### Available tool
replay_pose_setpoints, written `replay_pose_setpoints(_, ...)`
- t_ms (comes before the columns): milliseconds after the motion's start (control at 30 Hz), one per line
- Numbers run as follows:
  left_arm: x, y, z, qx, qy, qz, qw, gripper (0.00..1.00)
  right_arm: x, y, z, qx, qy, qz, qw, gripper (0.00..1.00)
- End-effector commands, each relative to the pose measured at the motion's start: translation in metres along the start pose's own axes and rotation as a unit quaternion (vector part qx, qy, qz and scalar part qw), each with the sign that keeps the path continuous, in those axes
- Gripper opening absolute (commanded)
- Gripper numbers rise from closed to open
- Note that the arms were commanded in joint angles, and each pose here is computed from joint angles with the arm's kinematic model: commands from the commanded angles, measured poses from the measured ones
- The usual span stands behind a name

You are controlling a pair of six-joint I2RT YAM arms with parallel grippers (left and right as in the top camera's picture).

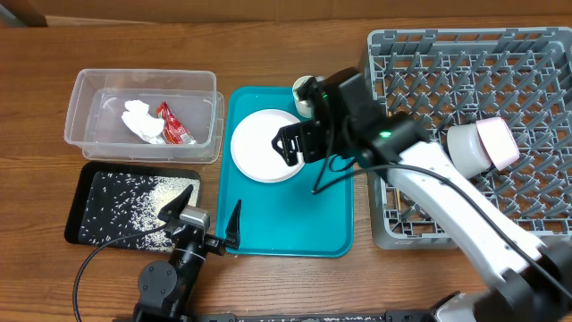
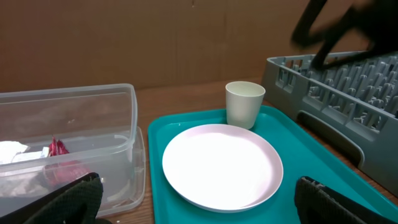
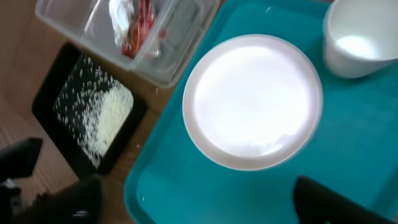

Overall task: Sort waste into correct bins and load items into the dishwasher
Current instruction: 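Reach the right gripper to the white plate and grip its edge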

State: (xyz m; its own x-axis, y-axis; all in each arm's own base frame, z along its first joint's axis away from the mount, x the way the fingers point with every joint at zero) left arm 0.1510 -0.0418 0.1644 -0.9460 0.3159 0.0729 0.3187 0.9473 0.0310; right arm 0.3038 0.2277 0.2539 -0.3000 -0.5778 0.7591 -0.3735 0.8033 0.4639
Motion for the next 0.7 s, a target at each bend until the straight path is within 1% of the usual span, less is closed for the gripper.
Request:
replay_pose_setpoints(0, 0.0, 0.001, 0.0, 0.009, -0.002, -0.006, 1.0, 1.0, -0.021, -0.014, 0.004, -0.061, 0.01, 0.029, 0.998, 0.79)
replay_pose_setpoints(33, 0.0, 0.001, 0.0, 0.009, -0.002, -0.006, 1.0, 1.0, -0.029, -0.024, 0.005, -0.087, 0.007, 0.067, 0.994, 0.82)
replay_pose_setpoints(67, 0.0, 0.001, 0.0, 0.009, -0.002, -0.006, 1.0, 1.0, -0.037, -0.034, 0.006, -0.118, 0.002, 0.107, 0.987, 0.82)
replay_pose_setpoints(100, 0.0, 0.001, 0.0, 0.009, -0.002, -0.006, 1.0, 1.0, -0.046, -0.043, 0.007, -0.146, -0.003, 0.143, 0.979, 0.79)
replay_pose_setpoints(167, 0.0, 0.001, 0.0, 0.009, -0.002, -0.006, 1.0, 1.0, -0.062, -0.053, 0.009, -0.169, 0.001, 0.164, 0.972, 0.78)
replay_pose_setpoints(200, 0.0, 0.001, 0.0, 0.009, -0.002, -0.006, 1.0, 1.0, -0.072, -0.057, 0.011, -0.172, 0.007, 0.165, 0.971, 0.72)
replay_pose_setpoints(233, 0.0, 0.001, 0.0, 0.009, -0.002, -0.006, 1.0, 1.0, -0.08, -0.06, 0.013, -0.173, 0.012, 0.168, 0.97, 0.63)
replay_pose_setpoints(267, 0.0, 0.001, 0.0, 0.009, -0.002, -0.006, 1.0, 1.0, -0.088, -0.063, 0.015, -0.182, 0.016, 0.174, 0.968, 0.59)
replay_pose_setpoints(333, 0.0, 0.001, 0.0, 0.009, -0.002, -0.006, 1.0, 1.0, -0.104, -0.069, 0.021, -0.201, 0.027, 0.183, 0.962, 0.58)
replay_pose_setpoints(467, 0.0, 0.001, 0.0, 0.009, -0.002, -0.006, 1.0, 1.0, -0.127, -0.083, 0.034, -0.245, 0.047, 0.211, 0.945, 0.49)
replay_pose_setpoints(533, 0.0, 0.001, 0.0, 0.009, -0.002, -0.006, 1.0, 1.0, -0.133, -0.087, 0.039, -0.255, 0.056, 0.214, 0.941, 0.34)
replay_pose_setpoints(600, 0.0, 0.001, 0.0, 0.009, -0.002, -0.006, 1.0, 1.0, -0.133, -0.087, 0.039, -0.254, 0.056, 0.214, 0.941, 0.25)
replay_pose_setpoints(667, 0.0, 0.001, 0.0, 0.009, -0.002, -0.006, 1.0, 1.0, -0.131, -0.086, 0.038, -0.248, 0.058, 0.215, 0.943, 0.09)
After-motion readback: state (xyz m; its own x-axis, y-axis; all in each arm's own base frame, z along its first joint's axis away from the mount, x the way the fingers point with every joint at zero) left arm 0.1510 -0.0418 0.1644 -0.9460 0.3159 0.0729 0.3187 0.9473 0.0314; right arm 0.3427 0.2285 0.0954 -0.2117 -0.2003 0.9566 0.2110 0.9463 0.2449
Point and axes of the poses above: each gripper's point midway between its finger pads, its own x axis back along the fingers, its own y axis along the line the jaws close on, z = x × y, the point moved 9 cm from there along x, back along the fingers, and after that the axes turned 4 degrees about -x, right-handed, at the moved point
